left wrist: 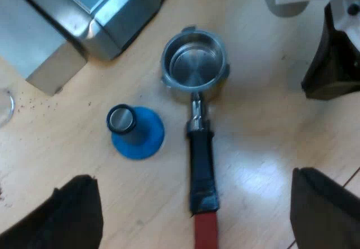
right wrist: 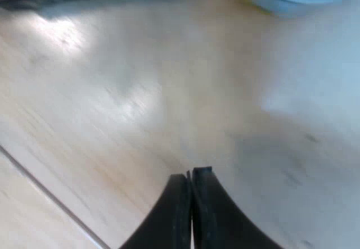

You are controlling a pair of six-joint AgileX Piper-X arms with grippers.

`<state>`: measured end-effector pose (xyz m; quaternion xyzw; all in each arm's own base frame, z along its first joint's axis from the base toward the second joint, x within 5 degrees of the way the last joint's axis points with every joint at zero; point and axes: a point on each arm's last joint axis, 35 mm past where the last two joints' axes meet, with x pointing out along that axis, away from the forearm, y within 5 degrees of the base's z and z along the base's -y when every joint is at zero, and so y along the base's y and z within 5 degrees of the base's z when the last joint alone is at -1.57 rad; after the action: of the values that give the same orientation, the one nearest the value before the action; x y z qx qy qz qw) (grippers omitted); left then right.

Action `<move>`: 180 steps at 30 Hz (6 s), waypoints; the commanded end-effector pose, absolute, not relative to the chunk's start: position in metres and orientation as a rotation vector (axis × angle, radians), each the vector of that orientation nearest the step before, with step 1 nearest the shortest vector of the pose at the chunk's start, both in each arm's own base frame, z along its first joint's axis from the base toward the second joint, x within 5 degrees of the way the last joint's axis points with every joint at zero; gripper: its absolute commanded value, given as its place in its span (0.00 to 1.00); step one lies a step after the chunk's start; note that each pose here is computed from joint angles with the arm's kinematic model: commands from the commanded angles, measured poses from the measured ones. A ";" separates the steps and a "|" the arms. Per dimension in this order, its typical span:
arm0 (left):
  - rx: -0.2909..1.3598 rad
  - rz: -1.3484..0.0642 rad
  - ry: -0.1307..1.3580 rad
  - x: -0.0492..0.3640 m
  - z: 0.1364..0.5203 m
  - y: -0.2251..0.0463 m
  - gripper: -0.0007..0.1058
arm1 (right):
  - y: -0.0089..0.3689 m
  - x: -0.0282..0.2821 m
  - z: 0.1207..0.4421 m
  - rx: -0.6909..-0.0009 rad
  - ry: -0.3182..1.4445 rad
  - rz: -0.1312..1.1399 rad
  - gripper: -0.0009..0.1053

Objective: Put the handle in the coffee machine

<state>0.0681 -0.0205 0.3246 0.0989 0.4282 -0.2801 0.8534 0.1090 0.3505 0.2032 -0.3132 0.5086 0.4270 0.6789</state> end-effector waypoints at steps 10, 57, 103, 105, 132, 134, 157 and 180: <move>0.189 -0.568 0.693 0.022 0.337 -0.015 0.66 | 0.319 0.128 0.264 -0.623 1.034 0.894 0.01; 0.099 -0.618 0.786 0.027 0.304 -0.018 0.66 | 0.360 0.208 0.211 -0.542 0.960 1.095 0.80; 0.102 -0.619 0.785 0.027 0.304 -0.018 0.66 | 0.374 0.212 0.143 -0.573 1.102 1.182 0.75; 0.102 -0.619 0.785 0.027 0.304 -0.018 0.66 | 0.375 0.211 0.143 -0.574 1.102 1.184 0.75; 0.146 -0.638 0.770 0.027 0.304 -0.018 0.66 | 0.372 0.212 0.162 -0.581 1.059 1.124 0.01; 0.148 -0.639 0.769 0.027 0.304 -0.018 0.66 | 0.370 0.212 0.169 -0.579 1.051 1.090 0.01; 0.221 -0.803 0.802 0.053 0.301 -0.024 0.67 | 0.342 0.199 0.222 -0.557 1.106 0.935 0.01; 0.221 -0.932 0.757 0.087 0.270 -0.032 0.67 | 0.290 0.193 0.292 -0.506 1.097 0.857 0.01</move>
<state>0.0861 -0.0316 0.2688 0.1032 0.3671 -0.4306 0.8180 0.1937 0.2961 0.2789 -0.2357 0.5092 0.3896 0.7304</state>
